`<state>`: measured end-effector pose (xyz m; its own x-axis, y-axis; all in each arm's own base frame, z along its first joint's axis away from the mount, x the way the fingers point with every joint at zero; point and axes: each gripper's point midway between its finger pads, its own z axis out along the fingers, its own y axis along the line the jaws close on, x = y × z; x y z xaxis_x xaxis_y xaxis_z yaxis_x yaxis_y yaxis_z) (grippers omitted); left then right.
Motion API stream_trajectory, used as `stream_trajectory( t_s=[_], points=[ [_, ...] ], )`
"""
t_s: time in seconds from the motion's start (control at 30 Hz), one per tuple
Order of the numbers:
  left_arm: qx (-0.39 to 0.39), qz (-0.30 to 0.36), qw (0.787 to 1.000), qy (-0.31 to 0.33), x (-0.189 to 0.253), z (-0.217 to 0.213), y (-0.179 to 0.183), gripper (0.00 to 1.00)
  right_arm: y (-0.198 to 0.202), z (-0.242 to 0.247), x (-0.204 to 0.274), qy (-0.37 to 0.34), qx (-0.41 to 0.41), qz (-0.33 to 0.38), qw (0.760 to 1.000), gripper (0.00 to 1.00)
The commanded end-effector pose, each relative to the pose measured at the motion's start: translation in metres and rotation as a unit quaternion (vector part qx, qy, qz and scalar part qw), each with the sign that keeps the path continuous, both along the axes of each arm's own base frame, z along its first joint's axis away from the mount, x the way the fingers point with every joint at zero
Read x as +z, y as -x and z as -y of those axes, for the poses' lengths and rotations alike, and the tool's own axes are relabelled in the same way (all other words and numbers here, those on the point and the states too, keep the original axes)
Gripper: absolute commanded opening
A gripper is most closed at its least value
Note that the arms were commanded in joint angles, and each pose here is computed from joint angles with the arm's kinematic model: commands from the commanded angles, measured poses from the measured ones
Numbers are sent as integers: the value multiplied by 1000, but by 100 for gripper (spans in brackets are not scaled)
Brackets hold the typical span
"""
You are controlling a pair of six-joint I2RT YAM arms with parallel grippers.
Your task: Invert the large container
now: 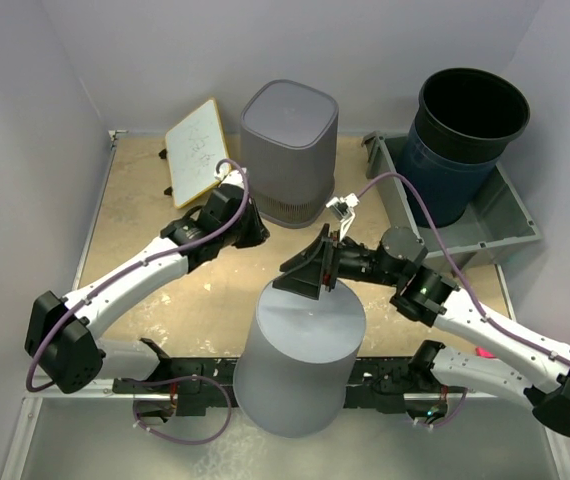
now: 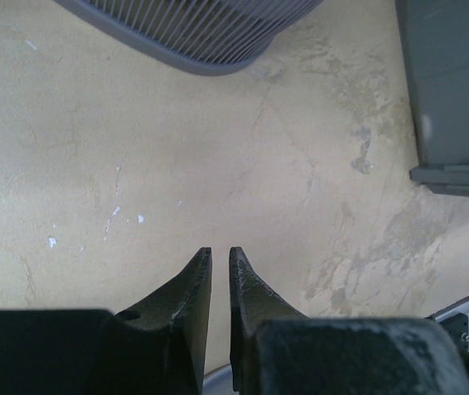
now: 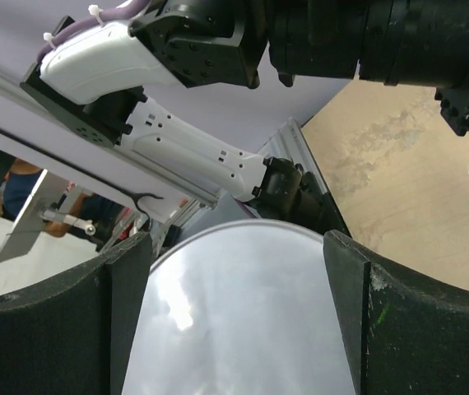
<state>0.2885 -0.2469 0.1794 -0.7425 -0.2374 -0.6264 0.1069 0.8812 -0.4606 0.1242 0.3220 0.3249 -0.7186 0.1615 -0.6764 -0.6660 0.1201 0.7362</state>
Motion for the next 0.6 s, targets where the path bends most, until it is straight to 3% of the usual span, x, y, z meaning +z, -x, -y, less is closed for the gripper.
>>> stream_trajectory(
  t_s=[0.0,0.2,0.57],
  points=[
    [20,40,998,37,41,9,-17,11,-4,3,-45,89,-14,-11,996,87],
    [27,72,996,34,84,3,-21,12,-15,25,-68,198,-48,21,979,87],
    [31,119,991,47,149,-26,5,16,-17,43,-95,270,-63,16,961,89]
  ],
)
